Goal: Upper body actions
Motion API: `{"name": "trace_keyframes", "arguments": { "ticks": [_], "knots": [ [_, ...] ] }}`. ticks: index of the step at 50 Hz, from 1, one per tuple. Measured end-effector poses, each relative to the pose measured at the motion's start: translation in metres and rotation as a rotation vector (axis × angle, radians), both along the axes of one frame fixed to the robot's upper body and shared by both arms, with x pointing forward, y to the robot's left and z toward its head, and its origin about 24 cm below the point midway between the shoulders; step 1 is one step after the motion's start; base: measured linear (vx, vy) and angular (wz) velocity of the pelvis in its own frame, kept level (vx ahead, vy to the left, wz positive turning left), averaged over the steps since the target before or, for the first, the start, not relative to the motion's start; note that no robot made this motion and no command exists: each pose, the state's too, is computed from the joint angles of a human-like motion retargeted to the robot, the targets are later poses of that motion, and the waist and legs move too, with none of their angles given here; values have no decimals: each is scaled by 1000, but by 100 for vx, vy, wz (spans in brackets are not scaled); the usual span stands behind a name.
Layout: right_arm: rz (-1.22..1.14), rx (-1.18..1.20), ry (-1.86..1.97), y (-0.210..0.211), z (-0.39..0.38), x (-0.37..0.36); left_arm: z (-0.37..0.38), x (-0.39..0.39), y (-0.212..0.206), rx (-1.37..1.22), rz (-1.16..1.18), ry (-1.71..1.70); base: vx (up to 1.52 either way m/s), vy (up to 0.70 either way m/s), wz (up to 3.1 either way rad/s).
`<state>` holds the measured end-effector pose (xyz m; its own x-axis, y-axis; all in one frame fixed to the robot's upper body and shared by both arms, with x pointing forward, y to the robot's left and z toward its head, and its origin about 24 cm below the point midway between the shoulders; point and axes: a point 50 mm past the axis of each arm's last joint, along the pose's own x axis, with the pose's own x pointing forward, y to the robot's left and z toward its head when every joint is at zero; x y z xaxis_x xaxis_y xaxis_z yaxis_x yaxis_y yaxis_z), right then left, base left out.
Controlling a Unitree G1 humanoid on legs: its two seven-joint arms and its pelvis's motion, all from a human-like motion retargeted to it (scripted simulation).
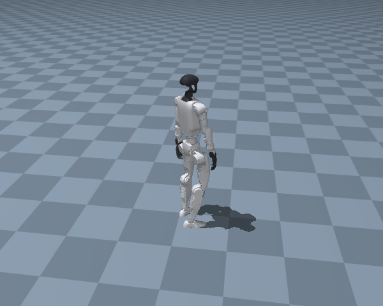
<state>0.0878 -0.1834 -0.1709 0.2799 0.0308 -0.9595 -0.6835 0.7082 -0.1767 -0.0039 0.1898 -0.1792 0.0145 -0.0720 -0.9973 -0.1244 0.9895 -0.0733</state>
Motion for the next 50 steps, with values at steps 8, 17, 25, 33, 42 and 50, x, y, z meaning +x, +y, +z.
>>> {"name": "trace_keyframes", "arguments": {
  "ticks": [8, 17, 25, 33, 42, 50],
  "knots": [
    [-217, -287, 297, -51, 6, -142, 27, 167, -47, -130, 53, -430, 4, 16, 22],
    [-591, -578, 749, -98, 71, -286, 196, 363, -59, 171, -229, -1226, -1, 18, 62],
    [-737, -603, 775, -97, 83, -307, 224, 382, -62, 197, -163, -1303, 5, 5, 6],
    [-449, -386, 566, -85, 33, -217, 169, 348, -64, 126, -140, -1138, 7, 4, -18],
    [-336, -200, 303, -64, 5, -127, 83, 265, -60, 24, -84, -812, 11, -8, -18],
    [-248, -159, 185, -61, 2, -87, 33, 180, -55, 0, -72, -573, 1, -18, -60]
  ]
}}
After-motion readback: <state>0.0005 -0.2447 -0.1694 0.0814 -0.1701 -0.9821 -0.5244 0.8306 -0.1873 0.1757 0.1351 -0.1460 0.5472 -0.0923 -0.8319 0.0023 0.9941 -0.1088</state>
